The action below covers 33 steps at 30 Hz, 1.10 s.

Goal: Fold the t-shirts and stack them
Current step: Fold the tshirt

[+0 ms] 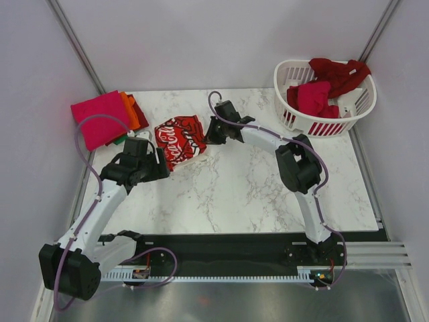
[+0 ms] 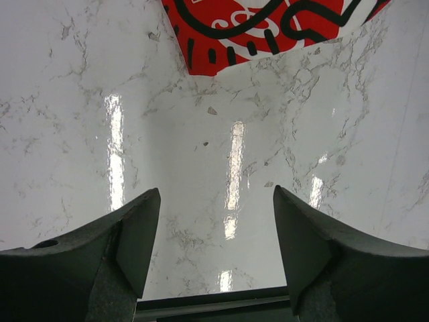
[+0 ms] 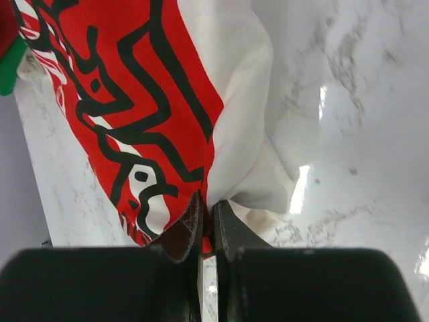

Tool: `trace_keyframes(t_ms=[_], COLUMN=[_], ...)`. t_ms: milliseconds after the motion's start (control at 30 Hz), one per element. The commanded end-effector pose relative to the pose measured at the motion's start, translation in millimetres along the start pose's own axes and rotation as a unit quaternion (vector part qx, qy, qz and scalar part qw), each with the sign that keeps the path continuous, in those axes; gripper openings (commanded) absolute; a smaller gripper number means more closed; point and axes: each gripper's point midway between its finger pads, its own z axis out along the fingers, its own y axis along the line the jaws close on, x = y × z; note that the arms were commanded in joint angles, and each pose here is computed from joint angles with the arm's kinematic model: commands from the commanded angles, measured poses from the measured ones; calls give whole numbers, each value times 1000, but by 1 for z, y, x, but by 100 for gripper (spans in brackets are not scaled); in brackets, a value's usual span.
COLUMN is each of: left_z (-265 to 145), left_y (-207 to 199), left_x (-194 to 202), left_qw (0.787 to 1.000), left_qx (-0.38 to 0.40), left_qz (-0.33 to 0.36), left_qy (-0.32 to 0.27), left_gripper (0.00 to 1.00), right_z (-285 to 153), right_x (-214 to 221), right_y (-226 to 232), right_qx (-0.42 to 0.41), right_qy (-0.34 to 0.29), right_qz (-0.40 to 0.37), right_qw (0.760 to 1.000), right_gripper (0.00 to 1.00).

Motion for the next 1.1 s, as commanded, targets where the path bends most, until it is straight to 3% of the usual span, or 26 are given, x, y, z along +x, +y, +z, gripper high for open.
trace_keyframes(t_ms=[0,167,267,300,400,500,667,700,833,867,1000,1067], left_z=[-2,-1,0,1,1,2,4,4,3,3,3,3], left_y=[-2,-4,-4,-4,-4,-3,-5,-5,-3,-3,-2,-2], left_x=[-11,-8,-8,-8,-8,-7,-7,-7,-8,-8,-7,-7], left_qw=[1000,1000,1000,1000,1000,1000,1000,1000,1000,1000,1000,1000], left_qx=[-2,-2,-4,-5,-6,-8,-8,-10,-13,-14,-16,-16], left_qz=[2,7,8,9,10,11,15,15,14,14,14,13], left_qy=[-29,-25,-24,-23,-22,-22,-18,-18,-23,-22,-20,-21], left_gripper=[75,75,75,75,75,75,75,75,75,75,75,75], right_z=[-41,-43,-32,-30,-30,-48,-84,-86,-86,-88,-63,-31], right_x=[-7,12,21,23,27,23,-3,0,13,17,26,28], right_y=[16,-8,-17,-20,-42,-53,-5,10,81,111,144,123], right_qx=[-2,21,19,22,65,106,77,58,-71,-139,-243,-239], right_qy=[-23,-12,14,18,16,-11,-65,-62,-33,-21,11,36], right_qz=[24,35,31,30,14,-21,-80,-96,-127,-131,-94,-68], right_qw=[999,999,999,999,998,994,992,992,989,981,965,968], right_gripper=[0,1,36,62,78,79,75,67,55,53,46,42])
